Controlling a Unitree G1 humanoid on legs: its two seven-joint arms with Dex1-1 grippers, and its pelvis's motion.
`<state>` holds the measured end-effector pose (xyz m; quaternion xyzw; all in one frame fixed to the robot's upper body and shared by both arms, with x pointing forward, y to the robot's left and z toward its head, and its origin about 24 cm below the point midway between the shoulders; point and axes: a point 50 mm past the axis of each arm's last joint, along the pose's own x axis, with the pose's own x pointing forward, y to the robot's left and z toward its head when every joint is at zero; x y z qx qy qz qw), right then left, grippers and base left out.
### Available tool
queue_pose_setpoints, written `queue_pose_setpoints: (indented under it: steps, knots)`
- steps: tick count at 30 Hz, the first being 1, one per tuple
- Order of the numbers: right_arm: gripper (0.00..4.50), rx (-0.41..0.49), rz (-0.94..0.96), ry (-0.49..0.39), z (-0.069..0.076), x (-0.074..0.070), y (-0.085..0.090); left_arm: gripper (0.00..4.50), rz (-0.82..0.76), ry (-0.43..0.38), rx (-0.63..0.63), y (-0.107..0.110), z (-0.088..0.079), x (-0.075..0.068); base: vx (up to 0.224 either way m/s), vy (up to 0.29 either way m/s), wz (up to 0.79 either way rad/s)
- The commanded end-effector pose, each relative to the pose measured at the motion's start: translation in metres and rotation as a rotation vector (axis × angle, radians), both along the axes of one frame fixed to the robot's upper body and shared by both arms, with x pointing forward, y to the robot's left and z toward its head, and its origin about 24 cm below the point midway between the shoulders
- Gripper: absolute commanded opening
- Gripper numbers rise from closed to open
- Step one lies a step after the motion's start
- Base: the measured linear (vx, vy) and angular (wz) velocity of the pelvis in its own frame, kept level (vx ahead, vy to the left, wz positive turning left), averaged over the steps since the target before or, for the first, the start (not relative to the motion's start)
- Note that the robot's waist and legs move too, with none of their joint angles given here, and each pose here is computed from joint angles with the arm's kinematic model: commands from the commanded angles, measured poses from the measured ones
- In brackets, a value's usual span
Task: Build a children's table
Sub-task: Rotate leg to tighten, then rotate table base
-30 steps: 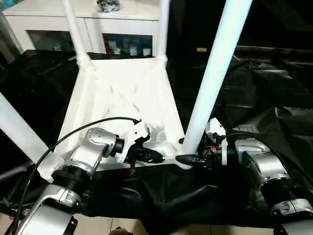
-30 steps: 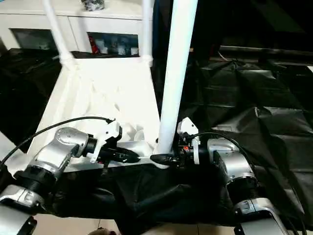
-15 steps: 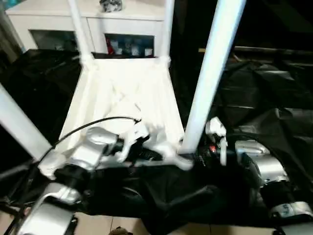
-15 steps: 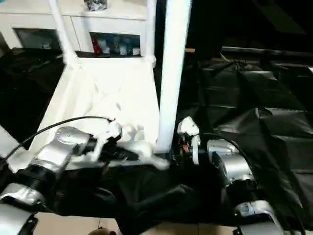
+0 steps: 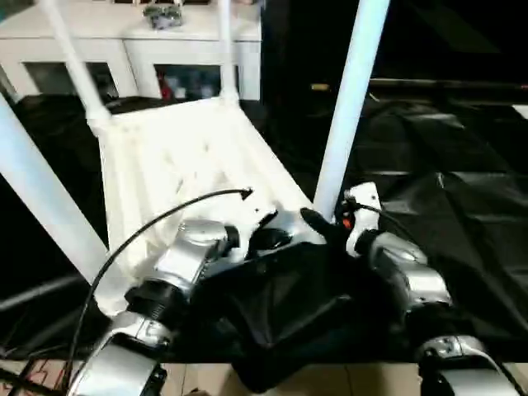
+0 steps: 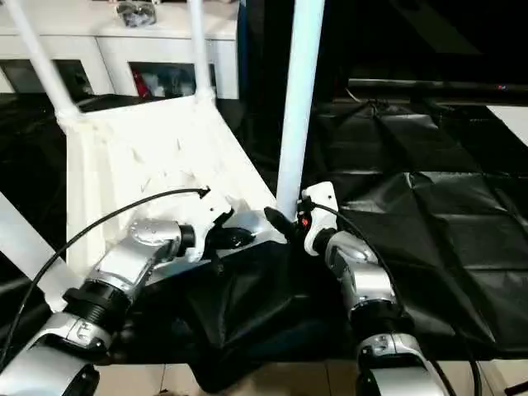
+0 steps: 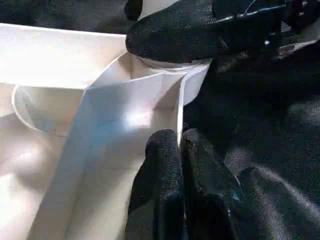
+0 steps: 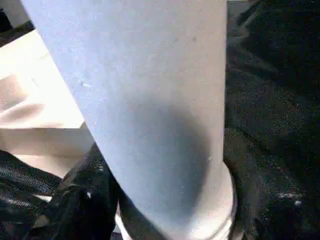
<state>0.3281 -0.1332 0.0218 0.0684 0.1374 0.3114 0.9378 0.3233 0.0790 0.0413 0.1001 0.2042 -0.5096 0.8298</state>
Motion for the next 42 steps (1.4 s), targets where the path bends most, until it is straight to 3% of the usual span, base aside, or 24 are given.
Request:
queue_pose_setpoints:
  steps: [1,4,7,10,15,21,23,26,28,31,33,42]
  knots:
    - [3.37,0.028,0.11,0.121,-0.024,-0.017,0.031,0.0,-0.071,-0.052,-0.083,-0.028,0.014,-0.004,0.0,0.0,0.0]
    - [3.75,0.006,0.116,0.105,-0.023,-0.017,0.028,0.0,-0.084,-0.059,-0.08,-0.027,0.014,-0.005,0.0,0.0,0.0]
    - [3.78,-0.039,0.149,0.041,-0.015,-0.016,0.013,0.0,-0.083,-0.063,-0.061,-0.023,0.013,-0.006,0.0,0.0,0.0]
    - [3.78,-0.033,0.292,-0.04,0.003,-0.026,-0.014,0.0,-0.086,-0.061,-0.057,-0.019,0.012,-0.006,0.0,0.0,0.0]
    - [3.78,-0.039,0.35,-0.048,0.023,-0.042,-0.067,0.0,-0.103,-0.051,-0.051,-0.014,0.009,-0.009,0.0,0.0,0.0]
    - [3.78,-0.021,0.369,-0.029,0.039,-0.056,-0.097,0.0,-0.154,-0.07,-0.05,-0.012,0.008,-0.016,0.0,0.0,0.0]
    - [3.78,-0.015,0.377,-0.025,0.04,-0.058,-0.098,0.0,-0.162,-0.08,-0.053,-0.012,0.008,-0.017,0.0,0.0,0.0]
    - [3.77,-0.001,0.397,-0.015,0.042,-0.061,-0.096,0.56,-0.169,-0.074,-0.08,-0.013,0.01,-0.019,0.0,0.0,0.0]
    - [3.77,0.007,0.435,-0.013,0.041,-0.063,-0.083,0.6,-0.173,-0.059,-0.169,-0.015,0.02,-0.025,0.0,0.0,0.0]
    - [3.77,0.024,0.439,-0.021,0.039,-0.059,-0.072,0.97,-0.165,-0.058,-0.18,-0.013,0.022,-0.029,0.0,0.0,0.0]
    - [3.77,0.043,0.467,-0.015,0.039,-0.059,-0.063,0.99,-0.159,-0.058,-0.173,-0.011,0.021,-0.032,0.0,0.0,0.0]
    - [3.77,0.068,0.531,0.016,0.04,-0.062,-0.055,1.83,-0.167,-0.015,-0.213,0.005,0.028,-0.046,0.0,0.0,0.0]
